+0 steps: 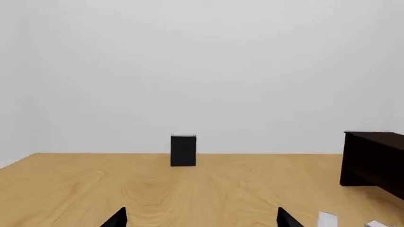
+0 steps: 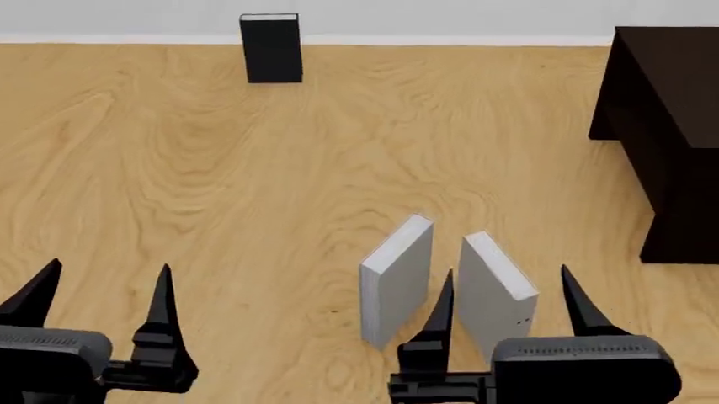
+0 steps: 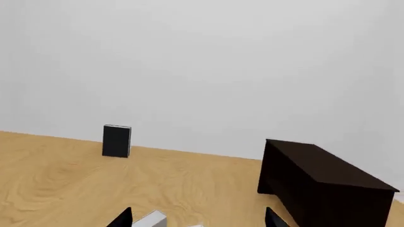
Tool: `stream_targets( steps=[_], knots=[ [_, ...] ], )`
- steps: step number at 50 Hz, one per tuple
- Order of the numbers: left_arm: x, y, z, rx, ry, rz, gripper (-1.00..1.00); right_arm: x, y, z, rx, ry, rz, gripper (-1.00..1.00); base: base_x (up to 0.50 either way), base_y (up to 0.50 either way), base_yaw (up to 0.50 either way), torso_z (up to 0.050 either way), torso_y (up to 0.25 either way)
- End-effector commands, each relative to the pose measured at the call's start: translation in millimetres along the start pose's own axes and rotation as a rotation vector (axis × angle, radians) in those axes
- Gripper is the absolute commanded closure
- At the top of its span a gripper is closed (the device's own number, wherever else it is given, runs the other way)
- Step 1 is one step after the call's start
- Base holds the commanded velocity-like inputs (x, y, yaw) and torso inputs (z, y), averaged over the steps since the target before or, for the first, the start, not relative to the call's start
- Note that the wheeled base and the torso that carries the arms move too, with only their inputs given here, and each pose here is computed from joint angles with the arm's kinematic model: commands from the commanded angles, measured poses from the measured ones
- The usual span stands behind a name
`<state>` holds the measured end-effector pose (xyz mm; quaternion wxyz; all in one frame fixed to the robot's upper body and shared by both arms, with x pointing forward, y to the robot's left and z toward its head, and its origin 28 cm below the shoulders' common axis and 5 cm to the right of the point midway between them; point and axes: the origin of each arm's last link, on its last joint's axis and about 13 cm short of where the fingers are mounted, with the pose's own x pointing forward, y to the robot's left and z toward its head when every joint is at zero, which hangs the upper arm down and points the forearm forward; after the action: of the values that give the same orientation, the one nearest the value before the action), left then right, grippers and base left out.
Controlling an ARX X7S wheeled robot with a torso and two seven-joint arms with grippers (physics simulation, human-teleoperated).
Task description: Pick up the book on the right and place it on the cabinet shelf.
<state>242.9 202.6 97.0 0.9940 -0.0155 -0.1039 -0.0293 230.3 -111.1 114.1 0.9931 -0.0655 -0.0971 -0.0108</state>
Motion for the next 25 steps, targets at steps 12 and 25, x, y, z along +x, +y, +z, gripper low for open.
stream_targets(
  steps=[12,25],
  knots=[
    [0.8,-3.2,19.7,0.042,-0.087,-0.036,-1.0,-5.7,-2.6,28.1,-0.064,-0.043,0.035,-1.0,0.45,-0.24,0.0,0.05,0.0],
    [1.3,-2.7,22.5,0.067,-0.115,-0.001,-1.0,-5.1,-2.7,27.4,-0.046,-0.041,0.038,-1.0,0.5,-0.11,0.0,0.004,0.0]
  ],
)
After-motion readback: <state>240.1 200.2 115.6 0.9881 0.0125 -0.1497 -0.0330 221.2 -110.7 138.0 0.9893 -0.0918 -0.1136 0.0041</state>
